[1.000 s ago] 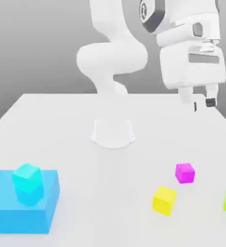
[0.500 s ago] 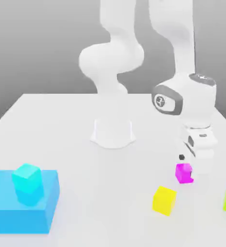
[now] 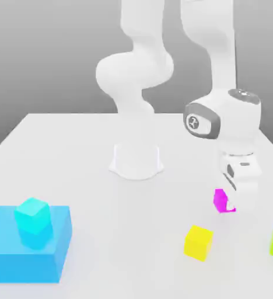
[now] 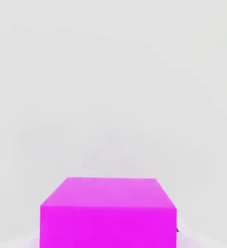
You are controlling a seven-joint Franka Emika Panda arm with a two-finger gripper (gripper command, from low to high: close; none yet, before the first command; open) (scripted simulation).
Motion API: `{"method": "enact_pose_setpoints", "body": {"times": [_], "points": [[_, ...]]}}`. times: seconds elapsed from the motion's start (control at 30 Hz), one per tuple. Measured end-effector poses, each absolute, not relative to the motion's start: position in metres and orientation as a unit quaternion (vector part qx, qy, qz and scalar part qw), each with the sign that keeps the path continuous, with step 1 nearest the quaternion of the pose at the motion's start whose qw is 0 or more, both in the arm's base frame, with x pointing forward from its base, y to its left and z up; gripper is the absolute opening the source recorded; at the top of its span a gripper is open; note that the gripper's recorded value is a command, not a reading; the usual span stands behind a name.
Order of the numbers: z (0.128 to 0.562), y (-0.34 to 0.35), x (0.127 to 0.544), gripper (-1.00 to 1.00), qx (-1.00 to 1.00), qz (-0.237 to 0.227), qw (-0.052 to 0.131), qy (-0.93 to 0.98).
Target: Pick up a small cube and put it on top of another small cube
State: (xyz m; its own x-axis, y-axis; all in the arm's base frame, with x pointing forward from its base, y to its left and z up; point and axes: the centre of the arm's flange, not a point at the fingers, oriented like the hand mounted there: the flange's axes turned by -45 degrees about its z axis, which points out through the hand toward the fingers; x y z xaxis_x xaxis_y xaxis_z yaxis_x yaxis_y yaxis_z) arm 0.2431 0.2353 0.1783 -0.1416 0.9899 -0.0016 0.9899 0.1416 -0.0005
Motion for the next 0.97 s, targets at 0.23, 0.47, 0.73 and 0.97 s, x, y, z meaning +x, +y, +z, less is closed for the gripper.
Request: {"method": "enact_pose_setpoints", "body": {"times": [0.23, 0.47, 0.73, 0.97], "points": [[0.226, 0.139, 0.345, -1.0, 0.815, 0.002, 0.006, 0.58], [0.276, -0.016, 0.407, -1.0, 0.939, 0.004, 0.007, 0.343], [0.311, -0.206, 0.381, -1.0, 0.998, 0.001, -0.003, 0.066], [0.27, -0.222, 0.375, 1.0, 0.999, 0.0, -0.002, 0.042]]}}
